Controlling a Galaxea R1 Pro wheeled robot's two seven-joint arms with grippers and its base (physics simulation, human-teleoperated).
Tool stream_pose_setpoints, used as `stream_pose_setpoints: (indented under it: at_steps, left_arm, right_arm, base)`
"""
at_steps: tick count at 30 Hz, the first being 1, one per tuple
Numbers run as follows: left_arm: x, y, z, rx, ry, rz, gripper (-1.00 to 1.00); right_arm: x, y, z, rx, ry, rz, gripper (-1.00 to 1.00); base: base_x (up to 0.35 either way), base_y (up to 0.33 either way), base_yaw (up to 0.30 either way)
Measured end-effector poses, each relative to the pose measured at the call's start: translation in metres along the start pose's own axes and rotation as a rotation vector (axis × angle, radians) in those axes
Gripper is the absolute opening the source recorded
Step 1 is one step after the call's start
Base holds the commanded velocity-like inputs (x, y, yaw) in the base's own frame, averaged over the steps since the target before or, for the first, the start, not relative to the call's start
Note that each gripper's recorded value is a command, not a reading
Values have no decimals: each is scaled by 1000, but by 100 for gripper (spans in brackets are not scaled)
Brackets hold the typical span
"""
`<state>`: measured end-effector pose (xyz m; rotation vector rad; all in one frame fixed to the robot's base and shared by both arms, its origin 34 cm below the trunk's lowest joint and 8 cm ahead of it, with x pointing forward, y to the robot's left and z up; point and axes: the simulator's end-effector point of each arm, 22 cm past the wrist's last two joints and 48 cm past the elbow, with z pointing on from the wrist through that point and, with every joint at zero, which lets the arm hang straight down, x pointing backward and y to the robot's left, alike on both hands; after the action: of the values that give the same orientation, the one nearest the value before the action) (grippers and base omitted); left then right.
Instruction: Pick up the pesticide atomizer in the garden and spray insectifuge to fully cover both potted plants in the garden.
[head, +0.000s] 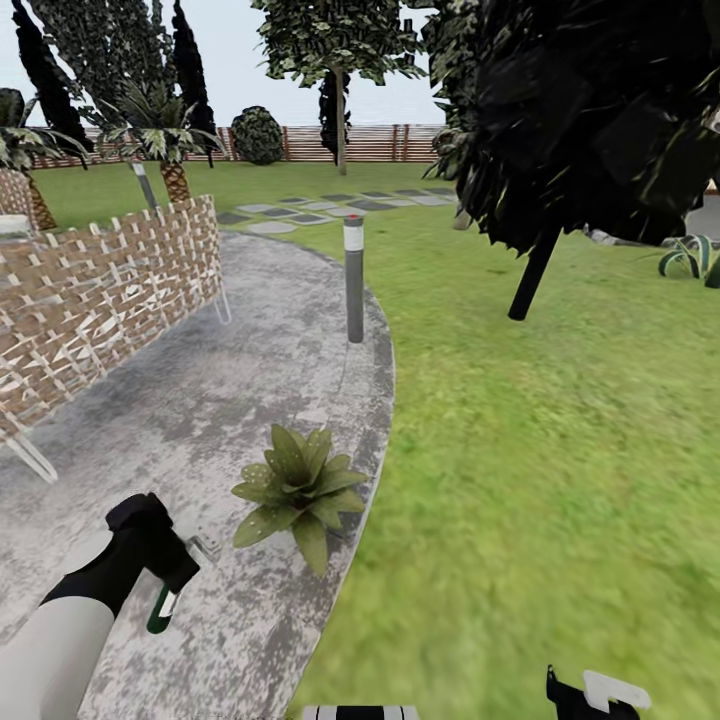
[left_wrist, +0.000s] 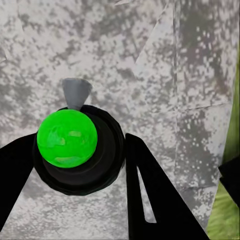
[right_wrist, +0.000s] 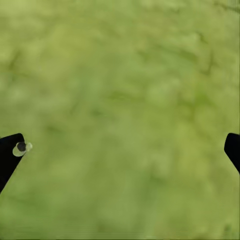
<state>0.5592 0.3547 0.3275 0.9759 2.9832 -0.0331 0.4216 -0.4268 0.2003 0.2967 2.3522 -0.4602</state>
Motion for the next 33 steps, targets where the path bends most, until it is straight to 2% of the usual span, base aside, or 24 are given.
stream_pose_setpoints:
  at_steps: [5,10,11,13,16,20,24,27,33]
  left_arm:
    - [-11,-16,0,54,-32,-9,-100]
    - [-19,-32,-7,129,-38,2,-100]
    - [-21,-40,-11,164,-34,2,-100]
    - [-33,-40,-26,183,-44,7,-100]
    - [-37,-33,-36,162,-23,20,-100]
    - [-35,-28,-38,148,-12,21,-100]
    - [-43,-18,-47,130,-26,21,-100]
    - [-64,-7,-65,106,-62,28,-100]
    - [-68,2,-73,76,-54,36,-100]
  right_arm:
    - [0,0,0,0,0,-1,100]
    - [0,0,0,0,-1,0,100]
    - [0,0,0,0,-1,0,100]
    - [0,0,0,0,-2,1,100]
    - [0,0,0,0,-1,0,100]
    - [0,0,0,0,-1,0,100]
    - [0,0,0,0,-1,0,100]
    - [0,0,0,0,-1,0,100]
    - [-1,0,0,0,-2,0,100]
  base:
    - [55,-40,268]
    - [210,-182,45]
    - [220,-198,4]
    - [221,-200,2]
    - [89,-248,56]
    - [9,-275,235]
    - [-47,-276,276]
    - [50,-265,278]
    - [217,-206,277]
